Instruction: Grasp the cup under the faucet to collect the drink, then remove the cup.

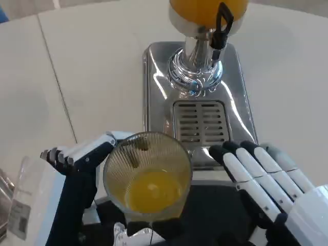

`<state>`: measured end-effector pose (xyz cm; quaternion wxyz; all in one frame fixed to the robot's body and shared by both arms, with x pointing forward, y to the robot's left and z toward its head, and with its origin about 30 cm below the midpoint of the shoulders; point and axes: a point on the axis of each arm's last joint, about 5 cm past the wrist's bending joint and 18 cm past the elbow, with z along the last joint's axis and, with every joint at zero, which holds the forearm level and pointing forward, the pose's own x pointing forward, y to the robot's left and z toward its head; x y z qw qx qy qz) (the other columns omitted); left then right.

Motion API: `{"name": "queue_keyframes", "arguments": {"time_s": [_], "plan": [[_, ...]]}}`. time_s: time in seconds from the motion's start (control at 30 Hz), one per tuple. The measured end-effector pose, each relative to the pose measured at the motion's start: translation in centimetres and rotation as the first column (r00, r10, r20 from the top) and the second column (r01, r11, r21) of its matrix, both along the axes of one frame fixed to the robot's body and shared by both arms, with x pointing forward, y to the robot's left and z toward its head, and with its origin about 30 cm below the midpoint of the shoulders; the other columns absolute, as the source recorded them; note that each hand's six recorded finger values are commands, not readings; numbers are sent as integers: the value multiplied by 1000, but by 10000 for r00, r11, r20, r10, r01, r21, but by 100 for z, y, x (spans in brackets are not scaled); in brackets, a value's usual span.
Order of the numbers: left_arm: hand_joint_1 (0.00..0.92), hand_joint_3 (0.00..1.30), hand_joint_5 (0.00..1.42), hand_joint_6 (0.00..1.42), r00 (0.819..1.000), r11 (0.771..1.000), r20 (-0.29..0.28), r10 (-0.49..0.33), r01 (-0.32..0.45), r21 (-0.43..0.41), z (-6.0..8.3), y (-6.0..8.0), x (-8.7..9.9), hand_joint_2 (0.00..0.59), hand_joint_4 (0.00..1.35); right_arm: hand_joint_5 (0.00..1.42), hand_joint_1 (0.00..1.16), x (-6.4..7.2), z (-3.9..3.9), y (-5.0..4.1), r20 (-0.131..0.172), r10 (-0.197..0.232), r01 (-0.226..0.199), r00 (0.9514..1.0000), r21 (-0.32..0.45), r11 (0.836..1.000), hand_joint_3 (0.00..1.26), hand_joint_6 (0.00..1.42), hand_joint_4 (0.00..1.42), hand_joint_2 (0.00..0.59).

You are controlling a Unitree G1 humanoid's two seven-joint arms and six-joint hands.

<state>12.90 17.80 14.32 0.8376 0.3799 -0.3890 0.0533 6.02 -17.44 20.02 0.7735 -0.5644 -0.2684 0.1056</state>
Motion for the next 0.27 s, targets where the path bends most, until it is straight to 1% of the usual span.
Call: {"name": "queue_keyframes", "arguments": {"time_s": [0.1, 0.27], "plan": [[739, 1100, 1424, 1424, 10000, 10000, 2, 4, -4, 11, -1, -3, 0, 0, 1092, 0, 82, 10, 0, 23, -7, 30, -30, 10000, -2, 10000, 0, 0, 0, 553], [739, 1100, 1424, 1424, 10000, 10000, 8, 26, -26, -31, -2, -7, 0, 0, 1092, 0, 77, 8, 6, 37, -40, 108, -108, 9999, -9, 9999, 0, 0, 0, 554]]}}
